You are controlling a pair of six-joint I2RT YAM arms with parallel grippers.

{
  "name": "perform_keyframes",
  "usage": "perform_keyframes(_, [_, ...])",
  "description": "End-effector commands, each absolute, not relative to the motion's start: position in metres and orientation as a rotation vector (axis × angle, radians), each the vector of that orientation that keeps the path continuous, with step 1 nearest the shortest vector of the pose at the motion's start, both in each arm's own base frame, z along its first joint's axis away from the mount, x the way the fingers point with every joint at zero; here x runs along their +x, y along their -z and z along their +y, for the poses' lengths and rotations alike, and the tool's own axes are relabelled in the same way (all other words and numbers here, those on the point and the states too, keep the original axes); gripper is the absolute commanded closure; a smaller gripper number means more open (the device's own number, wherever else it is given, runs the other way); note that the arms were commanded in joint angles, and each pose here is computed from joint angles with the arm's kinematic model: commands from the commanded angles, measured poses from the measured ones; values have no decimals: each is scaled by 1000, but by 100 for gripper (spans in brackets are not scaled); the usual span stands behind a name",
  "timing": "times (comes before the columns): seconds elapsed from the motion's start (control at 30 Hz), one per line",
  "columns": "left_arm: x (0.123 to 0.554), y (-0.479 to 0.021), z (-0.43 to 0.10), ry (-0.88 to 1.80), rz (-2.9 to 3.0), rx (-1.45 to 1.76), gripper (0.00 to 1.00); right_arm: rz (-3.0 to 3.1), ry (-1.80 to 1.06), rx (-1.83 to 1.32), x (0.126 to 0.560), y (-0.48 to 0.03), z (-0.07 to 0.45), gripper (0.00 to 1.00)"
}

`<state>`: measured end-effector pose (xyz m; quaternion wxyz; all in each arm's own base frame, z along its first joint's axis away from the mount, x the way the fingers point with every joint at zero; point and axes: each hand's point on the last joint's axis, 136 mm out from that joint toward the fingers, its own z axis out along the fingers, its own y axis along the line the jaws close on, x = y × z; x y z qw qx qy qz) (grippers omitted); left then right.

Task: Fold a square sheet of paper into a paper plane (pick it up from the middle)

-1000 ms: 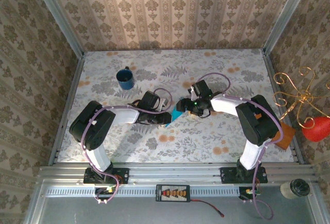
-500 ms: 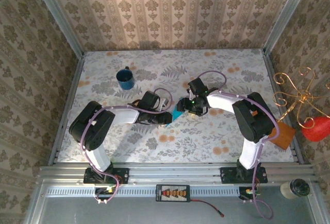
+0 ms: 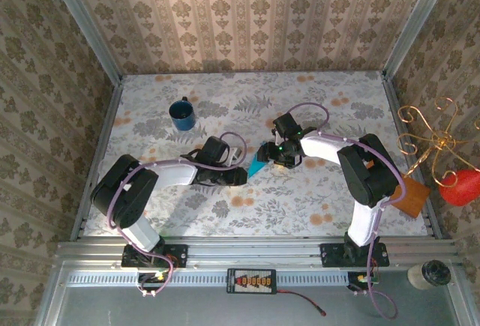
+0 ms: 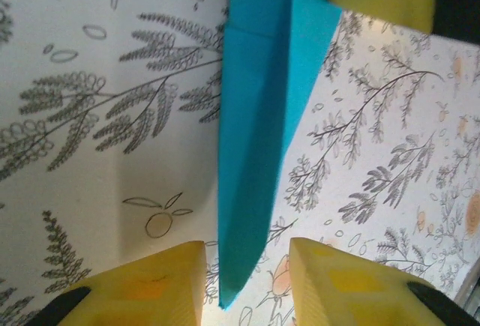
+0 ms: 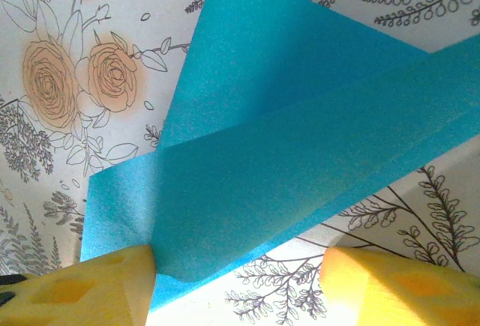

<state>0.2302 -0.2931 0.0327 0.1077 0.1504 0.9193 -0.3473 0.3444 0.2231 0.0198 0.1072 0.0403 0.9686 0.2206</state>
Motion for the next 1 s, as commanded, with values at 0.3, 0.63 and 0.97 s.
perform_keyframes(0.3, [232,-29,-295,1036,2727,412,75,3037,-362,195,312,45,186,35])
perform_keyframes(0.63, [225,-14,-288,1003,2777,378,80,3063,-339,216,310,52,184,38])
perform_keyframes(0.97, [216,-1,-284,968,2816,376,83,3085,-304,227,308,57,181,39])
